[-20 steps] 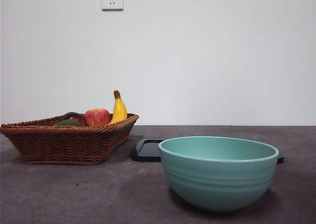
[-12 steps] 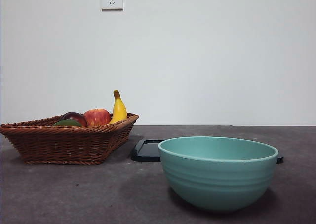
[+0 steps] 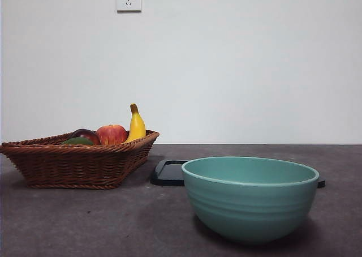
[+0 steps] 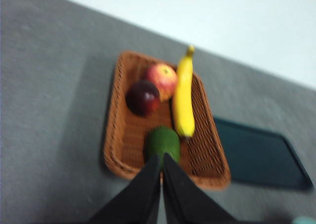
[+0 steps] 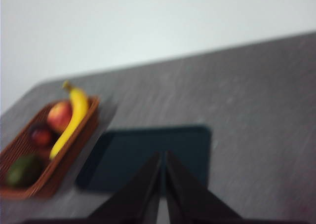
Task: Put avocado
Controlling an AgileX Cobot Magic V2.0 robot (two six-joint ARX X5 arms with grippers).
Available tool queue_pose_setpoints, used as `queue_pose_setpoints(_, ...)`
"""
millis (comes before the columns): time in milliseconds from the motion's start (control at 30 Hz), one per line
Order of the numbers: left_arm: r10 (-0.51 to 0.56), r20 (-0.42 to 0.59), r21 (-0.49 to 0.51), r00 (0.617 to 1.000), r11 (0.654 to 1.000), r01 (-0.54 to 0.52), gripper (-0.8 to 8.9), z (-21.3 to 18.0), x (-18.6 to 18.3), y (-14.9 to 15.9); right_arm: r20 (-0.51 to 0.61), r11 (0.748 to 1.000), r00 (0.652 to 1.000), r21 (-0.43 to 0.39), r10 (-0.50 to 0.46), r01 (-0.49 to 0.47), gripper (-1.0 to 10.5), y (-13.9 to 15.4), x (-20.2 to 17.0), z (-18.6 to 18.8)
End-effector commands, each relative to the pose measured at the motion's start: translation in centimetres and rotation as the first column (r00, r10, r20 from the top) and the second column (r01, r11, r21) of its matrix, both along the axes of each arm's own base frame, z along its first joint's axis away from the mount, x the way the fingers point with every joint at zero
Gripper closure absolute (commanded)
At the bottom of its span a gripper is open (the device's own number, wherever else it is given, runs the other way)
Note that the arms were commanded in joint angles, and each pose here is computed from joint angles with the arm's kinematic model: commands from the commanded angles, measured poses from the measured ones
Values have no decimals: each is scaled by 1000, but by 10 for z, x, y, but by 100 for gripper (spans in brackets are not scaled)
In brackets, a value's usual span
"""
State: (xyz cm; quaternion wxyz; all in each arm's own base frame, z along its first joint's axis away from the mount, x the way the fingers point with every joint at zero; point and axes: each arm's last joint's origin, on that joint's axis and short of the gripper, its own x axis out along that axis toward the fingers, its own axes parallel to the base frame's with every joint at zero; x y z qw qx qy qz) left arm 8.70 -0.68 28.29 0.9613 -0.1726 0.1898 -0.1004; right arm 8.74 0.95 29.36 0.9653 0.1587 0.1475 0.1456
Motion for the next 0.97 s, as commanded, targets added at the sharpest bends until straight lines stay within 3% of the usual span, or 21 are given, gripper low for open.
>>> queue_pose_setpoints(33, -81, -19, 70, 997, 994, 82, 804, 18, 0, -1, -77, 994, 993, -47, 95, -99, 939, 3, 7, 18)
queue_pose_setpoints(300, -260, -197, 69, 945, 958, 278, 804, 44, 4, -9, -296, 933, 903, -81, 312, -350, 939, 19, 23, 51)
queue_pose_setpoints(367, -296, -250, 82, 922, 942, 324, 804, 50, 4, -11, -344, 902, 863, -89, 369, -421, 939, 26, 24, 56)
queue_pose_setpoints(467, -374, -298, 71, 879, 909, 411, 804, 60, 2, -15, -410, 832, 783, -95, 468, -547, 939, 40, 23, 57)
queue_pose_setpoints(600, -408, -307, 65, 860, 892, 447, 805, 62, -1, -18, -439, 777, 726, -93, 529, -623, 939, 51, 20, 54)
queue_pose_setpoints(733, -408, -306, 65, 860, 892, 447, 797, 62, -1, -18, -442, 769, 718, -91, 538, -633, 939, 52, 21, 54)
queue_pose_setpoints(833, -408, -305, 65, 861, 893, 446, 627, 62, 0, -18, -442, 769, 717, -90, 538, -633, 875, 52, 21, 54)
queue_pose_setpoints(967, -408, -303, 66, 861, 893, 446, 387, 62, 0, -18, -444, 772, 718, -85, 536, -629, 583, 52, 21, 54)
